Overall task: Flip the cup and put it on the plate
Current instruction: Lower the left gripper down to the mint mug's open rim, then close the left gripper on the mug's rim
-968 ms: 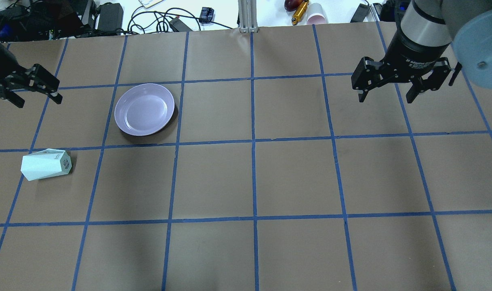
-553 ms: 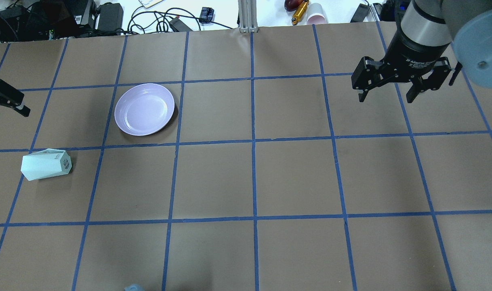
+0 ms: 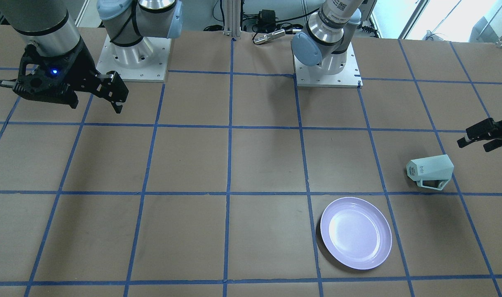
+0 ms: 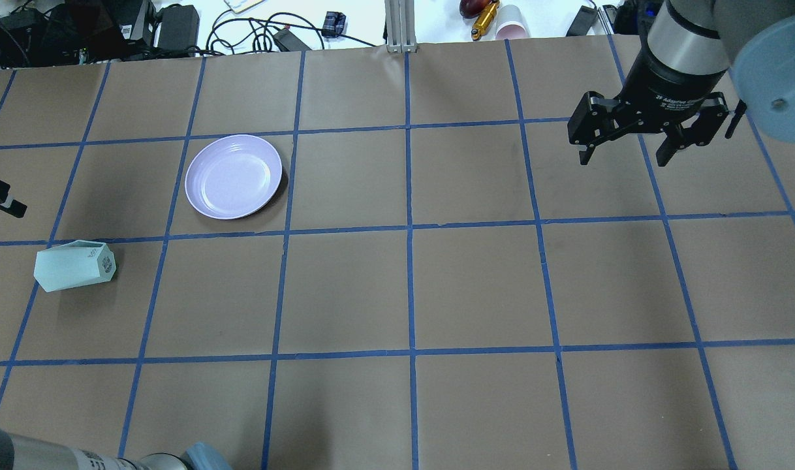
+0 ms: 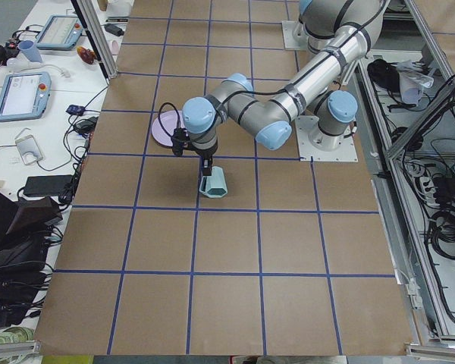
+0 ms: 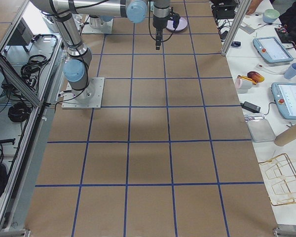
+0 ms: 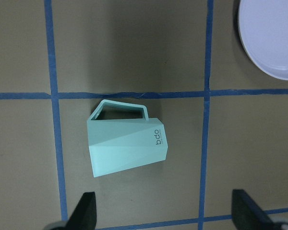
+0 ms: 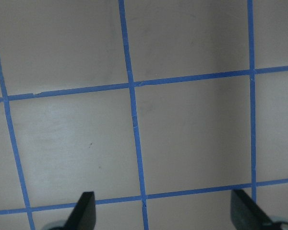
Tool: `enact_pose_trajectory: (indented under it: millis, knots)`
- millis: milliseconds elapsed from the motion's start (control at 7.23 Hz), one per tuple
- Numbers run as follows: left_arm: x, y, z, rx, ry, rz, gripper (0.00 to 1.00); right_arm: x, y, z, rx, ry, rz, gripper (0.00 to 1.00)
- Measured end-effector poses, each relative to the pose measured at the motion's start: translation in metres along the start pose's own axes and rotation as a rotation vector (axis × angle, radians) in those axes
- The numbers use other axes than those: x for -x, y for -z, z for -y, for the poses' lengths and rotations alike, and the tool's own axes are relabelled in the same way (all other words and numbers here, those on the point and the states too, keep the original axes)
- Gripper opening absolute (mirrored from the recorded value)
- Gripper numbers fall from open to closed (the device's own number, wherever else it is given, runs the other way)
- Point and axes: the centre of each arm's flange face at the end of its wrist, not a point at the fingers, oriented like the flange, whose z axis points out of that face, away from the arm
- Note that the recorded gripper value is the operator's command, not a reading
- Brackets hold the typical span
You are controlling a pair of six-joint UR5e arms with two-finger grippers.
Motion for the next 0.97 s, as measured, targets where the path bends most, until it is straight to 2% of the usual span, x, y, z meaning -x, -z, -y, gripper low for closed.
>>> enact_pose_trajectory:
  millis: [415, 968]
  knots:
    - [0.048, -0.040, -0.003, -0.017, -0.025, -0.116, 1.00, 0.000, 0.000, 0.000, 0.000, 0.000, 0.000, 1.00]
    - [0.075, -0.096, 0.002, 0.018, -0.021, -0.216, 1.00, 0.000, 0.000, 0.000, 0.000, 0.000, 0.001, 1.00]
